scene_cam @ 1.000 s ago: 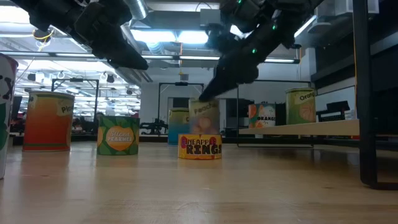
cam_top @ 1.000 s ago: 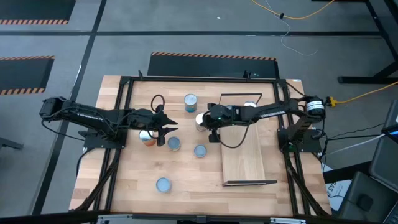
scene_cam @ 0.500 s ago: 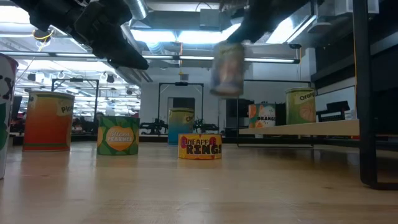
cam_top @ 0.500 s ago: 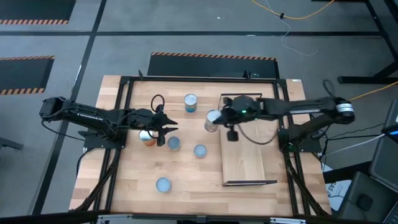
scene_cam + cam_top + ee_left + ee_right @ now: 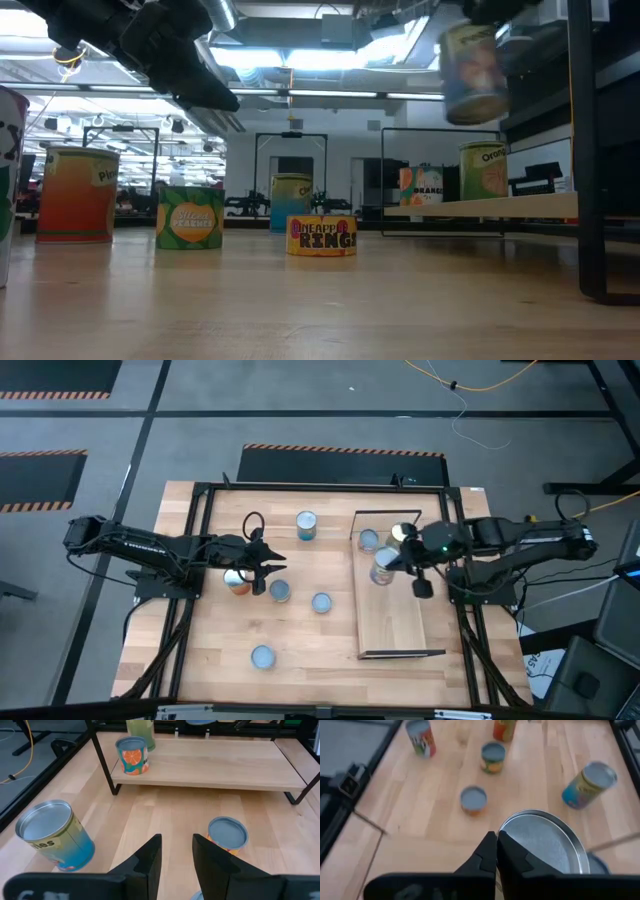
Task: Pick and place cans onto a shelf
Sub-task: Put the canned peaches on the shelf
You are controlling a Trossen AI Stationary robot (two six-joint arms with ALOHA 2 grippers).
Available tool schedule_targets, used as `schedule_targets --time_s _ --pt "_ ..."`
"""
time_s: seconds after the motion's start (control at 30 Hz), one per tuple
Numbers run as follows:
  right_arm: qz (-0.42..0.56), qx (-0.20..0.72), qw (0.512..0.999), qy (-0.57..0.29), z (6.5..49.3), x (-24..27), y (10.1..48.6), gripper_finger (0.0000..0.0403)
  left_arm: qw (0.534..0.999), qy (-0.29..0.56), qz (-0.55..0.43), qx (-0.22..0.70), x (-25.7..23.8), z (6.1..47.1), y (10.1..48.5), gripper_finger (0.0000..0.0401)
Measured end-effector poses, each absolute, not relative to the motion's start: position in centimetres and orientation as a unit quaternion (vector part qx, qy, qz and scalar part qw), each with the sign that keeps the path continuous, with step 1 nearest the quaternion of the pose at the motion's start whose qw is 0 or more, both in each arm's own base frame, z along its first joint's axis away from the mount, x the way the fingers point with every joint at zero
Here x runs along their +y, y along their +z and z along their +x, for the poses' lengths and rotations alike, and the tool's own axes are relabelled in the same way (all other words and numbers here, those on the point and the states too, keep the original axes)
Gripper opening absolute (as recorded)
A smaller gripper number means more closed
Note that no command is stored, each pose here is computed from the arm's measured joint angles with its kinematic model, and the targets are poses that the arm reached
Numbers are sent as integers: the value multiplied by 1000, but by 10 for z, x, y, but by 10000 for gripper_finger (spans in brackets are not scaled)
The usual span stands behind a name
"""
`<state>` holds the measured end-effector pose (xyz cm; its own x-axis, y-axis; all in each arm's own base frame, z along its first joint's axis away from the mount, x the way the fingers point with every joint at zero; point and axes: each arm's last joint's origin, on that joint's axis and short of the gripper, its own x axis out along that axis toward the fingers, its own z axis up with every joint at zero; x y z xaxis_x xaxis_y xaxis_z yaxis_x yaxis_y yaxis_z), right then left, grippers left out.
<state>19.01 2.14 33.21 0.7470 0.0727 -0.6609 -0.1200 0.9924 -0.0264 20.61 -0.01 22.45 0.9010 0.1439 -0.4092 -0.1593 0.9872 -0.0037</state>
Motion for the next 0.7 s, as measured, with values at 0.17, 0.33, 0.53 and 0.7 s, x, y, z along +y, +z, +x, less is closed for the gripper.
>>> schedule_targets --time_s 0.17,0.33,0.53,0.7 --pt "-39 369 928 35 172 28 322 6 975 78 -19 208 0 206 225 102" --pt "-48 380 923 21 157 29 301 6 975 78 -19 208 0 206 225 102" --pt "-60 391 918 4 142 26 277 7 975 78 -19 208 0 206 225 102" --pt "-66 373 926 8 140 26 271 7 975 78 -19 208 0 206 225 102"
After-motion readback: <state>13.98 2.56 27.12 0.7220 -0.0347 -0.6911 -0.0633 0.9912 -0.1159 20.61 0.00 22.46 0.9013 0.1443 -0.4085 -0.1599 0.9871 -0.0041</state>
